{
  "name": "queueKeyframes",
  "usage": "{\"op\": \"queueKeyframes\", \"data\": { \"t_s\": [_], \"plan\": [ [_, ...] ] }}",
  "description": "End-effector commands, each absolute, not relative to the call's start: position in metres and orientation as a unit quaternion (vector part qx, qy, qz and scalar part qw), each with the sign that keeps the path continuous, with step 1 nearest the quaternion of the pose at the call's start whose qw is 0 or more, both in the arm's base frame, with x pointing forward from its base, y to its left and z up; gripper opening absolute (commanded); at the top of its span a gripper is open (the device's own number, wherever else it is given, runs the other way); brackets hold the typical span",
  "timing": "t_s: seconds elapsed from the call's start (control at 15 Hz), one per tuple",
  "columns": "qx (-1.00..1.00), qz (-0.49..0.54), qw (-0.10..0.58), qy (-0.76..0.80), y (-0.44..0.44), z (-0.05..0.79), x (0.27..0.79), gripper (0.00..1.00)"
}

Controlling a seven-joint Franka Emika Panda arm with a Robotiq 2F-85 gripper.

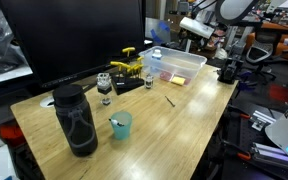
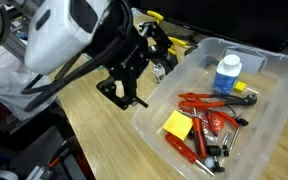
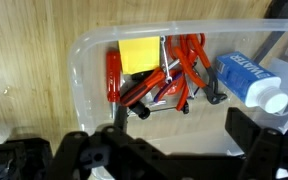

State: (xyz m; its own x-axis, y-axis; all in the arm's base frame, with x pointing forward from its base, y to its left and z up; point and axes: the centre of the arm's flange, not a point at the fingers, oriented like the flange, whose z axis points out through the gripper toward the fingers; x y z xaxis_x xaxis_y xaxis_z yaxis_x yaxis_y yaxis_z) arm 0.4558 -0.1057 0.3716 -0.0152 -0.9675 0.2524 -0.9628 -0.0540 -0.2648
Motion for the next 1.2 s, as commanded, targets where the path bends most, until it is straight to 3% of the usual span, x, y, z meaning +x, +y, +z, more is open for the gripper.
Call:
{"op": "queueKeyframes", "data": {
  "t_s": [0.0,0.6,0.93,1.13],
  "plan": [
    [-0.699,-0.164,0.014,0.696,-0.109,0.365,0.464,1.00],
    [-0.691,-0.087,0.048,0.716,-0.131,0.330,0.479,1.00],
    [-0.688,-0.070,0.013,0.722,-0.154,0.298,0.487,1.00],
    [-0.704,-0.027,0.024,0.709,-0.159,0.267,0.494,1.00]
  ]
}}
